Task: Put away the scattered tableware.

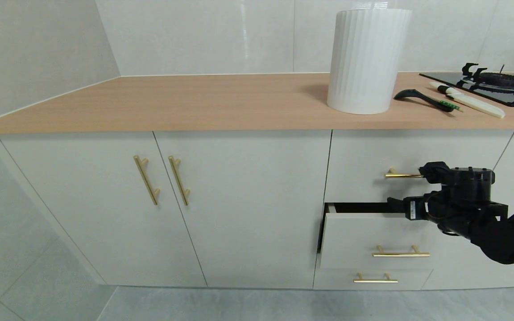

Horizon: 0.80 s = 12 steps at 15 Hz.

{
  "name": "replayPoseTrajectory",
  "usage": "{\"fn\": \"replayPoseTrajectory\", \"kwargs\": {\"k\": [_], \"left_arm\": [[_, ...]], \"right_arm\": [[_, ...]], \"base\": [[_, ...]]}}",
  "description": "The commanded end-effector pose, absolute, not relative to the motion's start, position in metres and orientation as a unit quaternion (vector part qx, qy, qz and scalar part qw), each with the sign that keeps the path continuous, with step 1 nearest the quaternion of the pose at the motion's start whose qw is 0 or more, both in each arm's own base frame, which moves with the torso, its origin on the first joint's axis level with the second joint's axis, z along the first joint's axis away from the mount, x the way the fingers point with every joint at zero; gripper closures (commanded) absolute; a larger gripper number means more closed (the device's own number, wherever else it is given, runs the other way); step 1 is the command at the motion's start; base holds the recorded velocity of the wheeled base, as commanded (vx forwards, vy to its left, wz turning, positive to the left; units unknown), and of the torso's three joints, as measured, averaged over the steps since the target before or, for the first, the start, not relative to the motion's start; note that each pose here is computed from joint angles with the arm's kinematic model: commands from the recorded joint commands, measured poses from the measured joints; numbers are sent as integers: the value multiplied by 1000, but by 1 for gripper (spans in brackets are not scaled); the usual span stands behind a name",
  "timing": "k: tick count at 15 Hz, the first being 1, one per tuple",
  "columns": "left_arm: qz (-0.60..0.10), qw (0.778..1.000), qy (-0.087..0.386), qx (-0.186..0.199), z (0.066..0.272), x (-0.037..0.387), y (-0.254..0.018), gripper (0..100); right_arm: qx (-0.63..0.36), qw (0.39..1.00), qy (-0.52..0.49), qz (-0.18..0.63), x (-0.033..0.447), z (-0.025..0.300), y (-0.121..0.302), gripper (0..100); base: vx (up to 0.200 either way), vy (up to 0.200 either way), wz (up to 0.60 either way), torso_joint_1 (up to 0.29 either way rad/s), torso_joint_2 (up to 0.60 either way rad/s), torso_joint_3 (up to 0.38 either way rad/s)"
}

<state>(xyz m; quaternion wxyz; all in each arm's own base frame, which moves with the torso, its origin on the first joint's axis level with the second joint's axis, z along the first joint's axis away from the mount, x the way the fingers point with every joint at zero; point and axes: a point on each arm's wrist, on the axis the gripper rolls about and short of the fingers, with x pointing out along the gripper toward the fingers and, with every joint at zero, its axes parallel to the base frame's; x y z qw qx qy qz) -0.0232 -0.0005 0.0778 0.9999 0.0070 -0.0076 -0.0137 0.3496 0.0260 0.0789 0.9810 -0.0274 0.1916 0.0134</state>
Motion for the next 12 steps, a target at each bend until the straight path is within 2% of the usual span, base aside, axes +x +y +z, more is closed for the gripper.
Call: {"fn": "replayPoseTrajectory", "kwargs": {"k": [1,12], "left_arm": [[-14,1000,-7,8,78,-23,-1,0],[-14,1000,-7,8,78,-23,-1,0]], "right_arm": [[-30,976,214,13,354,60,26,0],[-37,974,224,15,342,62,25,0]], "base": [[0,0,0,0,0,0],[0,0,0,0,0,0]]}}
